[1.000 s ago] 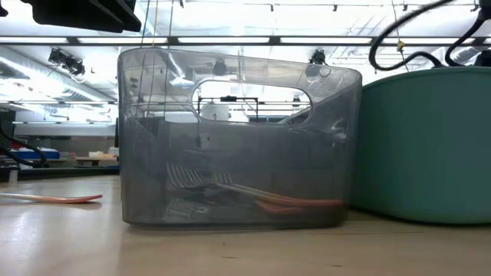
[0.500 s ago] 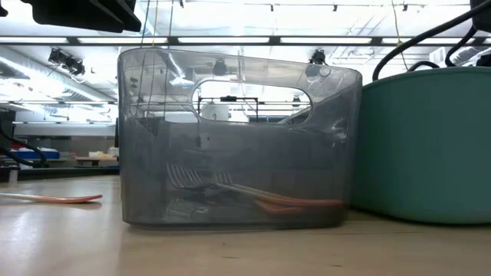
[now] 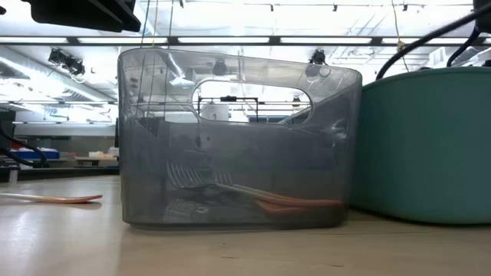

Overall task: Sort silverware by color (type)
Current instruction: Put the blue fork into the white bin

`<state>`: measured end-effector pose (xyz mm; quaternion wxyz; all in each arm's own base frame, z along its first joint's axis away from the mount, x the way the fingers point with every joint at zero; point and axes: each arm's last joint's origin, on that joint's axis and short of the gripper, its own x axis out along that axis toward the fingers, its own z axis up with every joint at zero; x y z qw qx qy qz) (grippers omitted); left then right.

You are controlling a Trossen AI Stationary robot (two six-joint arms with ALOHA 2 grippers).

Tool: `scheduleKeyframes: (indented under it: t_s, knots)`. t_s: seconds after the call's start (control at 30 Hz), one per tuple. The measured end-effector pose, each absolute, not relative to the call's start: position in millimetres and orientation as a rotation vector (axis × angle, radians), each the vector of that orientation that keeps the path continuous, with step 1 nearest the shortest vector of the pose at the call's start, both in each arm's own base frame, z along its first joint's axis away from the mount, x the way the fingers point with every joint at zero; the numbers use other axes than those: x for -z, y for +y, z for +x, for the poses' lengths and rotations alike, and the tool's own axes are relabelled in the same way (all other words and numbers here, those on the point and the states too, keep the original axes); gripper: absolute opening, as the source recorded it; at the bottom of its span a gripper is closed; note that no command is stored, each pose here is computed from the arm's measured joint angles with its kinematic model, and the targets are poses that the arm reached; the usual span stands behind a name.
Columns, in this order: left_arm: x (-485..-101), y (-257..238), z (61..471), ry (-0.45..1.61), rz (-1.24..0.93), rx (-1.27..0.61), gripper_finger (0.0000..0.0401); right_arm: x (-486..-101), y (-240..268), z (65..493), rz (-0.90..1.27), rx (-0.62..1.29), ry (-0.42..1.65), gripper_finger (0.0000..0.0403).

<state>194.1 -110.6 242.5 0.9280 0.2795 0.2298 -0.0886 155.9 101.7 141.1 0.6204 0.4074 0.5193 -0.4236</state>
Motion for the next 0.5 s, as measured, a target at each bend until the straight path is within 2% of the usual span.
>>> scheduleKeyframes:
  t_s: [0.17, 0.5]
  knots:
    - [-242, -111, 194, 0.472, 0.573, 0.181, 0.0118, -131, 104, 160, 0.905, 1.002, 1.213, 0.0153]
    - [-242, -110, 194, 0.472, 0.573, 0.181, 0.0118, -135, 104, 160, 0.914, 0.961, 1.198, 0.0072]
